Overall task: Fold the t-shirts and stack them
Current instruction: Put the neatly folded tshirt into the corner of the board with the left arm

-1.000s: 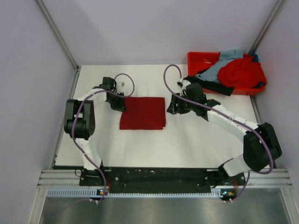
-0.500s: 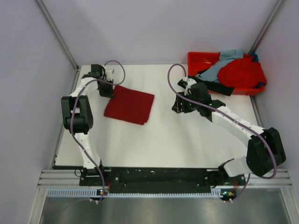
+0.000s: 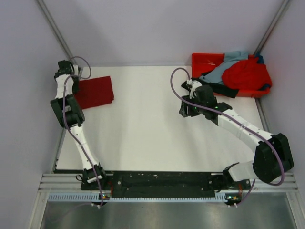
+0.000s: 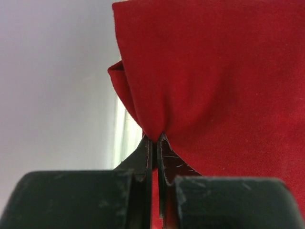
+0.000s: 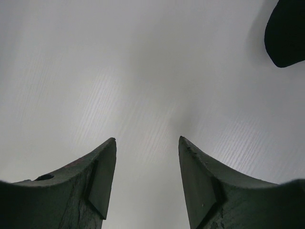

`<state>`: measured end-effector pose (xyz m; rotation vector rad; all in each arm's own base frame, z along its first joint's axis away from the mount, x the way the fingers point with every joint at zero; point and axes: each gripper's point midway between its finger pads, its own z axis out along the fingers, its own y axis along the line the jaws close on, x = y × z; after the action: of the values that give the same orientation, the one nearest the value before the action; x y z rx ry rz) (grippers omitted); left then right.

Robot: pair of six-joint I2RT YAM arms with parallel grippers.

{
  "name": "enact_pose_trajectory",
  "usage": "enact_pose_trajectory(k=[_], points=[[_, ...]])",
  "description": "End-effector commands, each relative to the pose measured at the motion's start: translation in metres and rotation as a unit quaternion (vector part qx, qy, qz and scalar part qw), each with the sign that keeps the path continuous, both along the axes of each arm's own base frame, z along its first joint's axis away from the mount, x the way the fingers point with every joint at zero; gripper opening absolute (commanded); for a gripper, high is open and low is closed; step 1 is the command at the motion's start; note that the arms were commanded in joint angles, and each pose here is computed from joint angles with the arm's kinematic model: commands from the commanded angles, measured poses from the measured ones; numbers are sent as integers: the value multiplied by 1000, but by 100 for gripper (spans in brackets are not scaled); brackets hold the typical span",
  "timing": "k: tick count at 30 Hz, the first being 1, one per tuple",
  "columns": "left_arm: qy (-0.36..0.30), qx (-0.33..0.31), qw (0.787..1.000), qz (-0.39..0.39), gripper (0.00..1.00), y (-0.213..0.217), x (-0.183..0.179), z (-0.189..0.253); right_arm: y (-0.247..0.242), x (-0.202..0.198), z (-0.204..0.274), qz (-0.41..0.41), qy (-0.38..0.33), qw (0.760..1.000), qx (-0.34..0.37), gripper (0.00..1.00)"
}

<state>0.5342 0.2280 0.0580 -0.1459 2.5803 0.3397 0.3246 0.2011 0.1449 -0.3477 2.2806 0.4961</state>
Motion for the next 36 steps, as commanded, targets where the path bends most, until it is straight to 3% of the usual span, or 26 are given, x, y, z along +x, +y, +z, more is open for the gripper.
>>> enact_pose_trajectory(k=[1,2,3,6,8,12,16,22,26,36], points=[[-67,109,992,4,0,32,33,54,-6,9,34,-5,-46,999,2,54],[-75,114,991,-4,1,32,38,56,-7,9,35,-6,-47,999,1,54],[-78,117,990,-15,12,29,42,57,-8,8,36,-7,-48,999,1,54],[-88,156,983,-26,70,32,50,68,-8,6,40,-4,-53,999,3,55],[-89,198,976,-31,78,30,54,87,-8,4,43,-1,-56,998,6,55],[-108,211,970,-59,80,-4,44,135,-6,2,48,5,-59,998,11,55],[-109,149,974,-130,76,-53,-3,146,-6,-1,51,6,-61,998,15,55],[42,116,976,-181,29,-62,-108,86,-9,-4,50,9,-65,998,11,55],[130,136,964,-188,1,-46,-138,45,-8,-3,47,14,-62,998,7,55],[213,141,952,-168,0,-11,-118,-11,-12,-1,49,4,-69,998,1,55]])
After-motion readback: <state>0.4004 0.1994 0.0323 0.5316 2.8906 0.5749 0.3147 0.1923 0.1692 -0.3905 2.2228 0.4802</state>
